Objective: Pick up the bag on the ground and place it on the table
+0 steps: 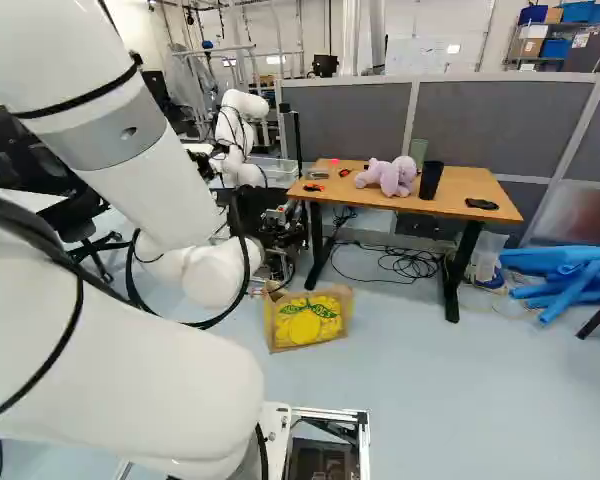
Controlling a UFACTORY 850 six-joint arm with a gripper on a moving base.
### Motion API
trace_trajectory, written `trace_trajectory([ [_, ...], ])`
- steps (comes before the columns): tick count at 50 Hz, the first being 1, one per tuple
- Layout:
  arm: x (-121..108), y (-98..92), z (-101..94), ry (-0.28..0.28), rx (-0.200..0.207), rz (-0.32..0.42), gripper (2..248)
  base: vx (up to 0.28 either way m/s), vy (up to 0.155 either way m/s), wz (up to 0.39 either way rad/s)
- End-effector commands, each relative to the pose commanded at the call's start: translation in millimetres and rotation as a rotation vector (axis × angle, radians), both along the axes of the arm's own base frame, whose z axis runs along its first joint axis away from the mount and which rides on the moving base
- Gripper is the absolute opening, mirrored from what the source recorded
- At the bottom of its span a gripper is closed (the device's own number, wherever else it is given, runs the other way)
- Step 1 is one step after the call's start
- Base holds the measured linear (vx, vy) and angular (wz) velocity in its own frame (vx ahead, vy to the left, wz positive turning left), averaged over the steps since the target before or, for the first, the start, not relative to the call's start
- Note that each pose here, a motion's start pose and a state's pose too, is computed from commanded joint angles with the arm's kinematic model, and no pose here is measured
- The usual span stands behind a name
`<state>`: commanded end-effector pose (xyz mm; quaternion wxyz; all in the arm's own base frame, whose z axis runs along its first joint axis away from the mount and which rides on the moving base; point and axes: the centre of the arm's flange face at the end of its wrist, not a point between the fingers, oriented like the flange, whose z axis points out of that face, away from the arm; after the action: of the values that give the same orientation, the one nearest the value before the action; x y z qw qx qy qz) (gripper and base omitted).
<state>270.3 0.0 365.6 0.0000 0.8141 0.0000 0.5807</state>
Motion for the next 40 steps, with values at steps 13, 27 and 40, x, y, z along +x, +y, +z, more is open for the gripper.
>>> trace_trajectory([
  [13, 0.0, 0.0, 0.0, 0.0, 0.0, 0.0, 247, 0.194, 0.004, -0.01],
  [27, 0.0, 0.0, 0.0, 0.0, 0.0, 0.0, 247, 0.188, 0.003, -0.01],
  [40, 0.0, 0.0, 0.0, 0.0, 0.0, 0.0, 247, 0.144, 0.003, -0.01],
])
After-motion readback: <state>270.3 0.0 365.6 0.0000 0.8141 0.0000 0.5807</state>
